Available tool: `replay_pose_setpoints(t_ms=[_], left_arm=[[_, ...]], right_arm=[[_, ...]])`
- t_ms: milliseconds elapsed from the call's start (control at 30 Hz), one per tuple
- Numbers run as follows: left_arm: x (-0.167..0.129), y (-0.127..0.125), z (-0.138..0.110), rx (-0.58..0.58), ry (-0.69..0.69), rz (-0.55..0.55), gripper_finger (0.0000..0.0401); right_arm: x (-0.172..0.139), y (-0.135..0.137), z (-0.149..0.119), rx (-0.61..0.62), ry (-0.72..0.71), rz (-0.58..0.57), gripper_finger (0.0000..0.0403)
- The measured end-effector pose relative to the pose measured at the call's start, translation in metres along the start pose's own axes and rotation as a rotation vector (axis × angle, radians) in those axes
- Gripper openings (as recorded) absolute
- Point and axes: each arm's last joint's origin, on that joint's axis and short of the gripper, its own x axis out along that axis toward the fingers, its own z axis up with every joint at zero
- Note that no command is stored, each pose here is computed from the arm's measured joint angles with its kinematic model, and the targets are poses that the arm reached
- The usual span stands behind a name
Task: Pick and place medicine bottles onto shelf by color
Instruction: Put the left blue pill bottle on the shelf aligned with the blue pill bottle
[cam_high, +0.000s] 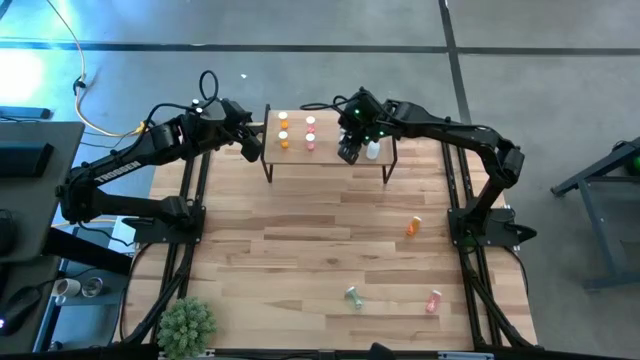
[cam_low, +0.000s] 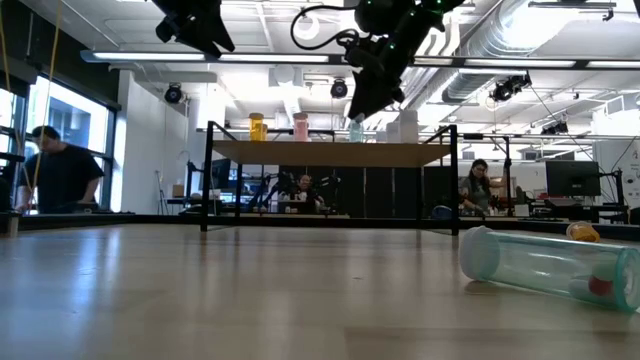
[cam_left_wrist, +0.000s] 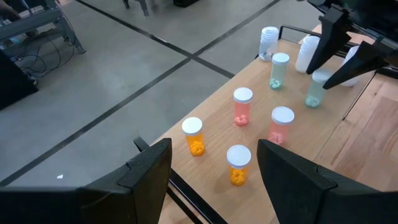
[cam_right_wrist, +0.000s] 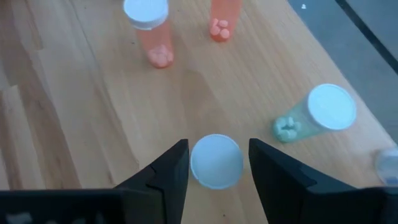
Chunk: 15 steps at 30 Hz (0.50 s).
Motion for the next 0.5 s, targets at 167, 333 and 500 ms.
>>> replay_pose_setpoints(t_ms=[167,333,500], left_arm=[[0.0,0.0,0.0,0.0,0.0,0.0,0.0227],[0.0,0.0,0.0,0.0,0.0,0.0,0.0227],[0.0,0.0,0.0,0.0,0.0,0.0,0.0227]], right_arm=[[0.0,-0.0006,0.0009,0.0,-0.009,-0.014,0.0159],[0.0002,-0.0004,0.0008,-0.008,-0.008,-0.013,0.016],[-0.0003,0.0006,0.0008,-0.01,-0.009,-0.008,0.016]])
